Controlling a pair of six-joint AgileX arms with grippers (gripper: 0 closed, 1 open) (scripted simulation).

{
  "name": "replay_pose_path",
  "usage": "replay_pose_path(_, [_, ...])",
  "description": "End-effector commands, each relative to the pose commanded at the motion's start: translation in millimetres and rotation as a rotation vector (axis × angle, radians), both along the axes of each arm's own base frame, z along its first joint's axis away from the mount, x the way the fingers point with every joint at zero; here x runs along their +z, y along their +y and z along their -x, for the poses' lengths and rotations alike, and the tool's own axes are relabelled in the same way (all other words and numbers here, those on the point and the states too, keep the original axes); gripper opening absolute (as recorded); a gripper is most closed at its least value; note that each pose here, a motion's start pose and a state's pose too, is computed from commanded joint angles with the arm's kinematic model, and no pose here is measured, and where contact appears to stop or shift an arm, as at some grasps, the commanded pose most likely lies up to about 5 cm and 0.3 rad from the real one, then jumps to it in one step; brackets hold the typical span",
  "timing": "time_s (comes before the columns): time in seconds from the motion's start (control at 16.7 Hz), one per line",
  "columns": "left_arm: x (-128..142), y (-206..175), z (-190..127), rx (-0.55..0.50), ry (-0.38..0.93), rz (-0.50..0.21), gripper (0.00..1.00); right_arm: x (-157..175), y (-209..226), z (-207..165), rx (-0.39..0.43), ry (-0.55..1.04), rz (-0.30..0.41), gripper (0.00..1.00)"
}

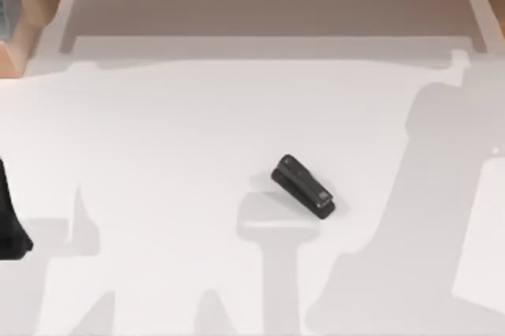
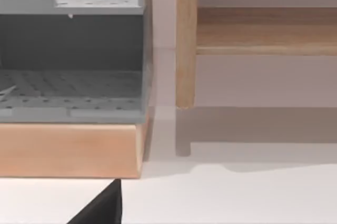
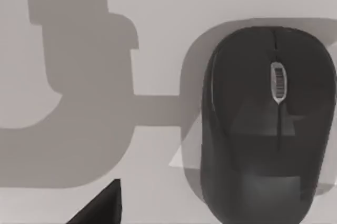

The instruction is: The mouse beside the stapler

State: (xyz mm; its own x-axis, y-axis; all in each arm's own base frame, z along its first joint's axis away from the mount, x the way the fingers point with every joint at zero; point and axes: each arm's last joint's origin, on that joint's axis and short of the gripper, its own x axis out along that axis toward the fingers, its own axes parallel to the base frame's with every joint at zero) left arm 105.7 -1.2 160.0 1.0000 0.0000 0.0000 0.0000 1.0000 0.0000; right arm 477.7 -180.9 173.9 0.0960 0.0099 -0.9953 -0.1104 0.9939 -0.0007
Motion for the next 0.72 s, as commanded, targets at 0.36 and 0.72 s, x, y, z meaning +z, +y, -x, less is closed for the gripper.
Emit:
replay_pose_path(0.36, [0,0,0,0.0,0.0,0.0,1.0,89,29,33,-0.006,-0.01,0.004,1.0])
replay_pose_path(0.72, [0,0,0,0.0,0.0,0.0,1.0,112,39,46,0.002,-0.008,0.001,1.0])
